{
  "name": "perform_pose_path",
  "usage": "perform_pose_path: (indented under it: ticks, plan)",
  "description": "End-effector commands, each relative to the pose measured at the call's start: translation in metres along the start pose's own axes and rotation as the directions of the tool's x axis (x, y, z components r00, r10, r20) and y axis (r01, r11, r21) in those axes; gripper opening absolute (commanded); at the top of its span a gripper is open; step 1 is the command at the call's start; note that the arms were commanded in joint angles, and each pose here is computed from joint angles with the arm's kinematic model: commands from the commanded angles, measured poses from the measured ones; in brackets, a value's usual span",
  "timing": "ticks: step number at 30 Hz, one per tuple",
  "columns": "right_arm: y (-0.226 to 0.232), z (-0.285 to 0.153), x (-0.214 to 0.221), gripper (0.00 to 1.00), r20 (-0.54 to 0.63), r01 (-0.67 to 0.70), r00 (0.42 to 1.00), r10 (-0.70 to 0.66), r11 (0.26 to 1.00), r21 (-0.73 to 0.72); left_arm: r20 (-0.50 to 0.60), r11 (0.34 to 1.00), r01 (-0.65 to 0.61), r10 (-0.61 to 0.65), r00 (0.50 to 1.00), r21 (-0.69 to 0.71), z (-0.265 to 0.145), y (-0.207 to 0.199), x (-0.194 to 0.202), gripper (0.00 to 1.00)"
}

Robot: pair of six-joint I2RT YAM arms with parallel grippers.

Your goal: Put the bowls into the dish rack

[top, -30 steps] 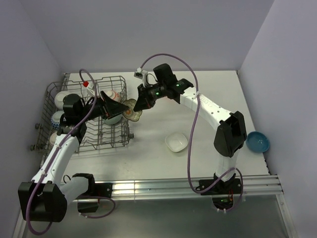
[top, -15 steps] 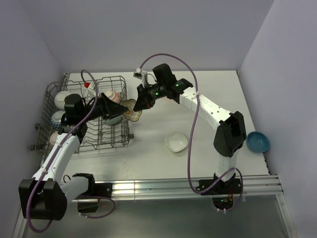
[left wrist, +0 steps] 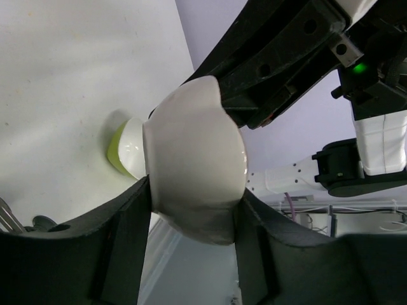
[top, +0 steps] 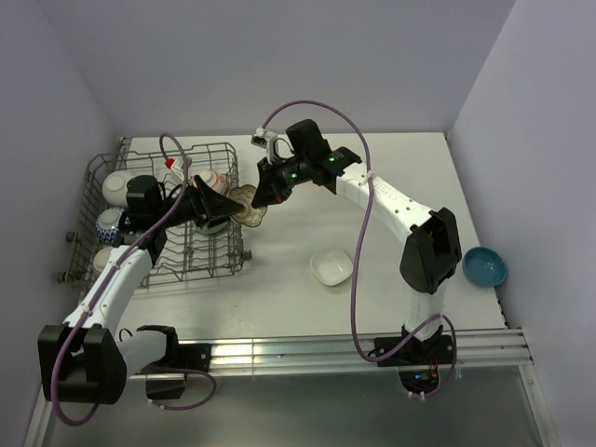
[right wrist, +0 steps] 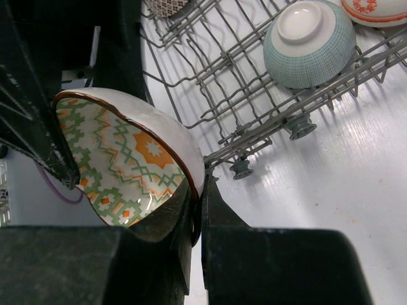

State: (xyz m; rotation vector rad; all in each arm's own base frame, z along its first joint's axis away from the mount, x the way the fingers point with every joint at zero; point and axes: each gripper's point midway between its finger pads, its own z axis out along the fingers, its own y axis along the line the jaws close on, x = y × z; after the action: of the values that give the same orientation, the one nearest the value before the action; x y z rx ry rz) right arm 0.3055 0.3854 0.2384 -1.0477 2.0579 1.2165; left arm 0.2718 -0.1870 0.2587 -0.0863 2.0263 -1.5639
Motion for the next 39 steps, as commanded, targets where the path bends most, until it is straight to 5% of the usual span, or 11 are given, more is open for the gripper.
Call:
perform_pose_path:
  ticks: [1, 7, 9, 13, 16, 23, 24, 31, 39]
  plan:
    - [0.009, -0.004, -0.026, 0.00, 0.060, 0.060, 0.996, -0.059, 0.998, -0.012, -0.008, 0.997, -0.055, 0.055, 0.998, 0.058, -0.001, -0.022, -0.005, 0.51]
    - [0.009, 0.001, -0.020, 0.03, 0.036, 0.052, 0.998, -0.051, 0.998, -0.022, 0.006, 0.997, -0.050, 0.049, 0.999, 0.062, -0.001, -0.021, -0.006, 0.00]
    - [0.011, 0.001, -0.021, 0.12, 0.036, 0.046, 0.998, -0.045, 0.999, -0.023, 0.019, 0.999, -0.036, 0.035, 0.999, 0.038, -0.002, -0.016, -0.005, 0.00]
    - [0.010, 0.001, -0.021, 0.46, 0.033, 0.035, 0.999, -0.035, 0.999, -0.019, 0.080, 0.999, 0.012, -0.009, 0.997, -0.034, -0.009, 0.003, -0.017, 0.00]
    - [0.010, -0.001, -0.023, 0.59, 0.037, 0.038, 0.999, -0.038, 0.999, -0.005, 0.135, 0.993, 0.054, -0.039, 0.990, -0.105, -0.019, 0.024, -0.031, 0.00]
    - [0.006, -0.007, -0.025, 0.76, 0.044, 0.039, 0.998, -0.041, 0.999, 0.035, 0.180, 0.951, 0.092, -0.039, 0.983, -0.296, -0.040, 0.063, -0.041, 0.00]
    - [0.005, -0.009, -0.025, 0.76, 0.044, 0.036, 0.998, -0.037, 0.999, 0.040, 0.170, 0.943, 0.015, 0.045, 0.984, -0.333, -0.045, 0.062, -0.048, 0.00]
    - [-0.010, -0.036, -0.017, 0.84, 0.042, 0.012, 0.999, -0.016, 0.995, 0.098, 0.079, 0.752, -0.078, 0.171, 0.982, -0.655, -0.083, 0.106, -0.051, 0.00]
    - [-0.031, -0.075, -0.011, 0.88, 0.072, -0.038, 0.997, 0.026, 0.984, 0.172, -0.041, 0.506, -0.164, 0.244, 0.969, -0.847, -0.121, 0.143, -0.051, 0.00]
